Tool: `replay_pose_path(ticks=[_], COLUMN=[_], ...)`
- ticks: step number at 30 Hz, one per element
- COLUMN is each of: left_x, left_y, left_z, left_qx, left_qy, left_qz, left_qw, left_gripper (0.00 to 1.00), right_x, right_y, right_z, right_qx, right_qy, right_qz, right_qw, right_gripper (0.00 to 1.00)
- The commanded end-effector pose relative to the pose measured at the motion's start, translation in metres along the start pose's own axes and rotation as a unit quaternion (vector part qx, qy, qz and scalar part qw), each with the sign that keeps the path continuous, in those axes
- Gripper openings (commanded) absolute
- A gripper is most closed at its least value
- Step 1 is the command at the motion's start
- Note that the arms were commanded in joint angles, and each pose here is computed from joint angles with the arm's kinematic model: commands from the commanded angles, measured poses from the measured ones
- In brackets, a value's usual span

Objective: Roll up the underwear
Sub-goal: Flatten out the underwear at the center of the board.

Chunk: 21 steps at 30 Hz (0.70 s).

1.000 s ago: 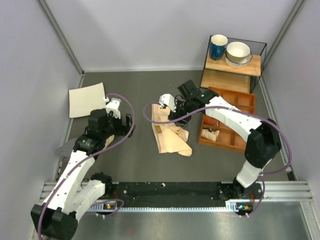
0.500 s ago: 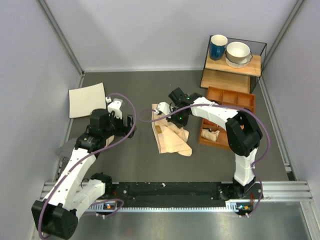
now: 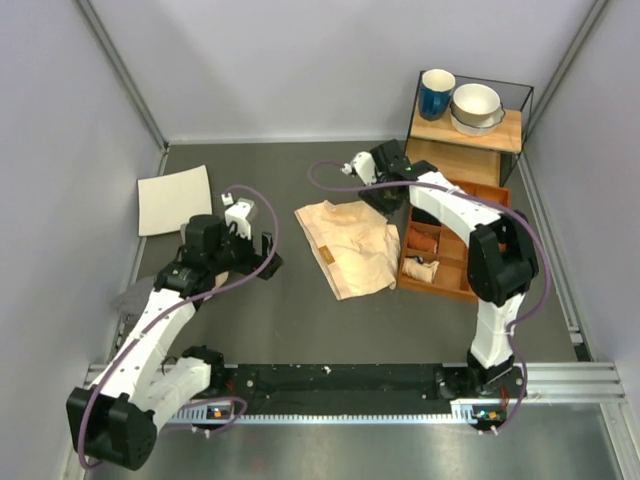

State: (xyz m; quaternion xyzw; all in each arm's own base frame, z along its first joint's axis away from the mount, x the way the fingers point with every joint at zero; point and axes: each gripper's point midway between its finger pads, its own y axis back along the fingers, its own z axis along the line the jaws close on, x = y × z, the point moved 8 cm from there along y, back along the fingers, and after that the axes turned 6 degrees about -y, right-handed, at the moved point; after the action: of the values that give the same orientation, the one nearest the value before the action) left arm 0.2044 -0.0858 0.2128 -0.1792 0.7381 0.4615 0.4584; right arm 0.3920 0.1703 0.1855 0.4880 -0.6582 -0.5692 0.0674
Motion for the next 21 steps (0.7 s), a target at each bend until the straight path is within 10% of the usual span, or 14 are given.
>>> replay_pose_path(ticks=[1,9,16,21], left_x=[-0.001,0.007,-0.022,-0.013], left_y=[-0.012,-0.034,0.008,0.036], left_z=[-0.015,-0.032,0.0,0.027], left_qx=[0.103,0.176,-0.045,-0.22], left_qy=[0.024,0.094,0.01,-0.014], left_qz=[0.008,0.099,0.044,-0.006], left_qw=[0.994,0.975,0.998,0.975], left_gripper=[0.96,0.85,0.87,0.93], right_x=[-0.014,0.04,0.058,0.04], right_y=[0.04,0.087,0.048,0.025], right_z=[0.011,0.103,0.169,0.187], right_qx=[-0.048,-0.361,-0.277,-0.259], right_qy=[0.001,0.145,0.26,0.262], right_qz=[-0.07,-0.17,-0.099,-0.073], right_qw=[0.996,0.906,0.92,0.927], right_gripper=[0.62,0.6,0.6,0.57])
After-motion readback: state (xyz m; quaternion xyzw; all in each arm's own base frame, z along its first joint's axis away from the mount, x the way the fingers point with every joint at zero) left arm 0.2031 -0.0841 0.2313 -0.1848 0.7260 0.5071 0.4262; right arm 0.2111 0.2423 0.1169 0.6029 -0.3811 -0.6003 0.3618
